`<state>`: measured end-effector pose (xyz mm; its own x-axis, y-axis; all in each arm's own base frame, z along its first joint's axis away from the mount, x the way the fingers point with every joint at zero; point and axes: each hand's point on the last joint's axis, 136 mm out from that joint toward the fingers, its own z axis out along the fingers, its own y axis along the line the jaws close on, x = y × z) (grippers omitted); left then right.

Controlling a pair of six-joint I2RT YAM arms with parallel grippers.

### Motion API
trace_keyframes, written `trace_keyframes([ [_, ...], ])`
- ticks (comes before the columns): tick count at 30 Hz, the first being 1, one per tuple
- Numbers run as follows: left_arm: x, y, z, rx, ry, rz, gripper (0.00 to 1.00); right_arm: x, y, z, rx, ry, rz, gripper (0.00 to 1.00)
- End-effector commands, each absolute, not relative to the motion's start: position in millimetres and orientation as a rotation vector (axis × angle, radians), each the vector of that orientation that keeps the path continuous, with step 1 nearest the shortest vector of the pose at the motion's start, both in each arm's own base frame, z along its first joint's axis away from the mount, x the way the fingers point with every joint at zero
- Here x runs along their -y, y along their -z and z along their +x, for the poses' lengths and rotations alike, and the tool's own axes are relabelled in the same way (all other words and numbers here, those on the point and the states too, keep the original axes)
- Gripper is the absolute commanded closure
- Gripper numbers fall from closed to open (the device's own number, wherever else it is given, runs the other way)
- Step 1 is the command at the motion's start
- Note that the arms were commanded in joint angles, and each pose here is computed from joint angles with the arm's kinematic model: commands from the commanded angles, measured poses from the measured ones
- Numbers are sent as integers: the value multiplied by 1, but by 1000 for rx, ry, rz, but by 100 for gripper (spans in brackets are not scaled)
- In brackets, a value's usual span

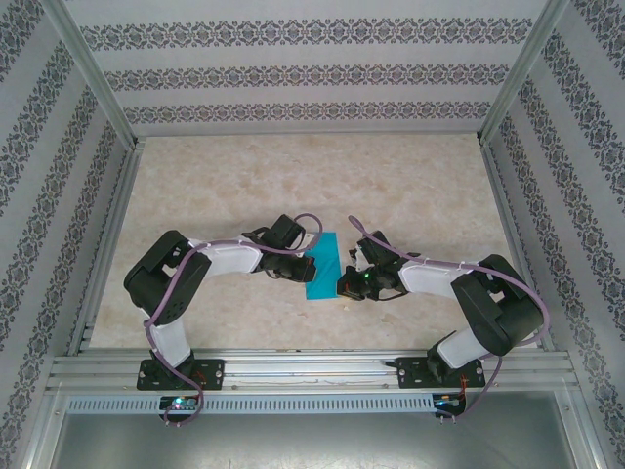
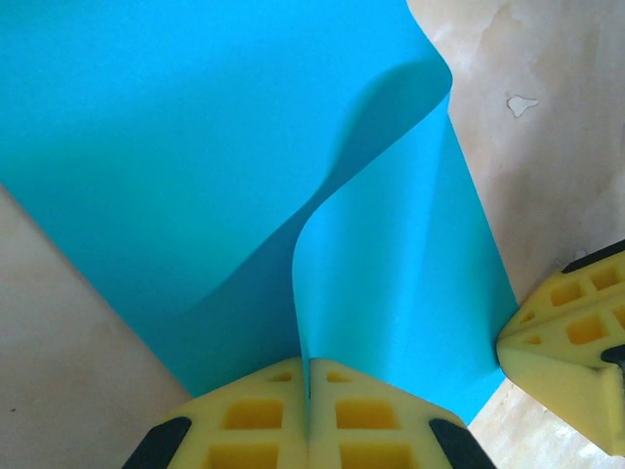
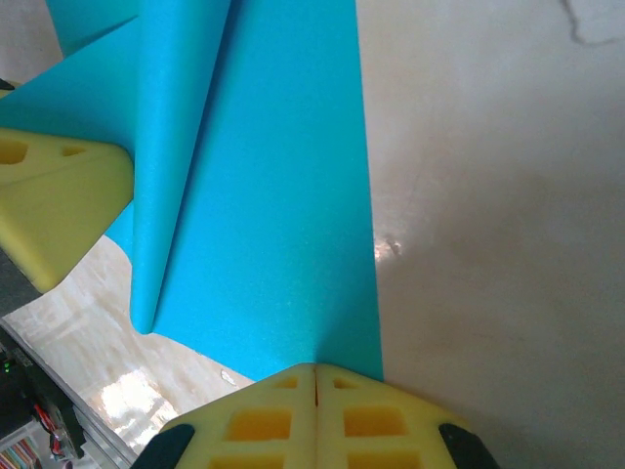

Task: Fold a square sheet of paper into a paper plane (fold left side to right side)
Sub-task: Fold the triangle a second time at the center of the table.

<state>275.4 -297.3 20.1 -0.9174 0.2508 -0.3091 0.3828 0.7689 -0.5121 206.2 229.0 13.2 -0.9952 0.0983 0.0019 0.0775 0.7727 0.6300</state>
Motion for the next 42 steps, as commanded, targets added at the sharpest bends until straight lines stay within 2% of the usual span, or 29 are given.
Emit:
trace_keyframes([
  [1, 294, -11, 278, -2769, 842, 516, 99, -216, 5, 195, -3008, -912, 153, 100],
  [6, 291, -6, 276, -2789, 818, 523, 99, -223, -9, 199, -2969, -969, 132, 100],
  [16, 288, -3, 273, -2804, 800, 537, 99, -246, -70, 233, -2696, -1217, 113, 100],
  [28, 288, -2, 273, -2809, 797, 540, 99, -274, -63, 270, -2643, -1202, 147, 100],
  [42, 287, -1, 272, -2815, 791, 543, 99, -275, -30, 268, -2732, -1140, 160, 100],
])
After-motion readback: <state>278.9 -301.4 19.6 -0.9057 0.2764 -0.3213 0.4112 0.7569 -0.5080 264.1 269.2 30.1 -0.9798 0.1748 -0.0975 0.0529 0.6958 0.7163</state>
